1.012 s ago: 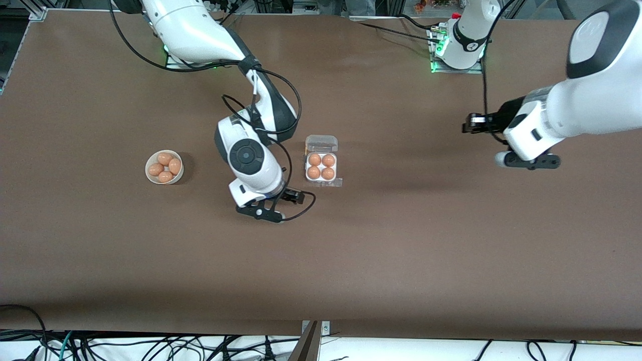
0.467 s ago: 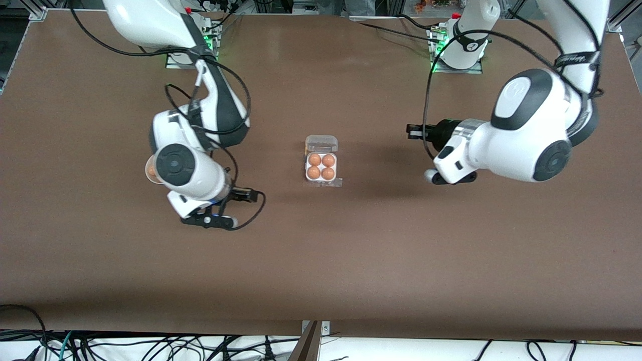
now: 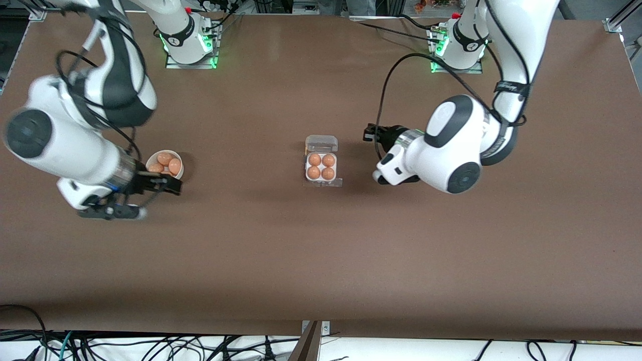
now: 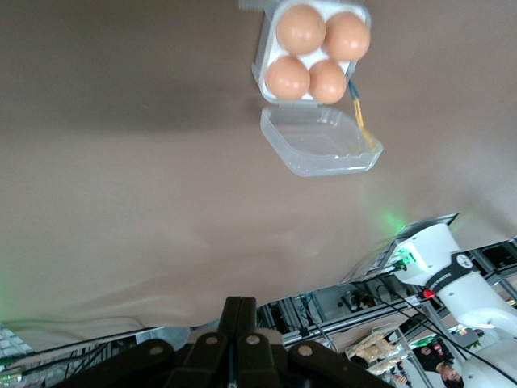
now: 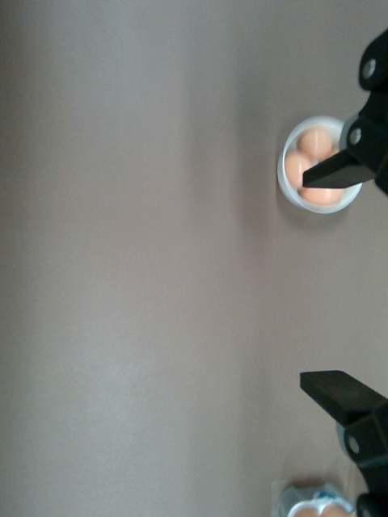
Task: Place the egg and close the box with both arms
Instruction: 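Fold the carton lid over the eggs with the left gripper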
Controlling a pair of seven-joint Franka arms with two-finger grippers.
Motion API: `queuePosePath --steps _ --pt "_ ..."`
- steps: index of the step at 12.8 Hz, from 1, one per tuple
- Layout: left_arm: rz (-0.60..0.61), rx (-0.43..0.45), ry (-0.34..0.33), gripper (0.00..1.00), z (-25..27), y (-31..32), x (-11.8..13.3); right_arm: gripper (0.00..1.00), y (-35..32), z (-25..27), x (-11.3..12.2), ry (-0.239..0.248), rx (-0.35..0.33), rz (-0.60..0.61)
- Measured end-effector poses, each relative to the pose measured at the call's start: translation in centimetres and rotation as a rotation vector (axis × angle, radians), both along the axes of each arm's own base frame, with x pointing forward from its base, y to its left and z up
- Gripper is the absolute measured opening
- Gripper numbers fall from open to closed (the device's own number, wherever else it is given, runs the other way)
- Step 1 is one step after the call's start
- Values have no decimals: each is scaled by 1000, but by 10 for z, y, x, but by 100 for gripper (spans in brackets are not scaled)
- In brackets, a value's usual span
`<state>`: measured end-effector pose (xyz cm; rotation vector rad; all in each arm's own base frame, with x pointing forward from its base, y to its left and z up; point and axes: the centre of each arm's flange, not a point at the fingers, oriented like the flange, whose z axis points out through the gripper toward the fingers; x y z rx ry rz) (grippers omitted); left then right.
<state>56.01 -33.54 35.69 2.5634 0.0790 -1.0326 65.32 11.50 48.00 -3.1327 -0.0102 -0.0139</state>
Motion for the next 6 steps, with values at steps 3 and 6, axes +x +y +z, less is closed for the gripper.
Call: queuePosePath --steps 3,6 --pt "-41 51 49 4 -24 -46 -28 100 -39 63 -26 -71 8 -27" --pt "-58 89 69 4 -61 -81 -49 100 -73 112 -63 -70 19 -64"
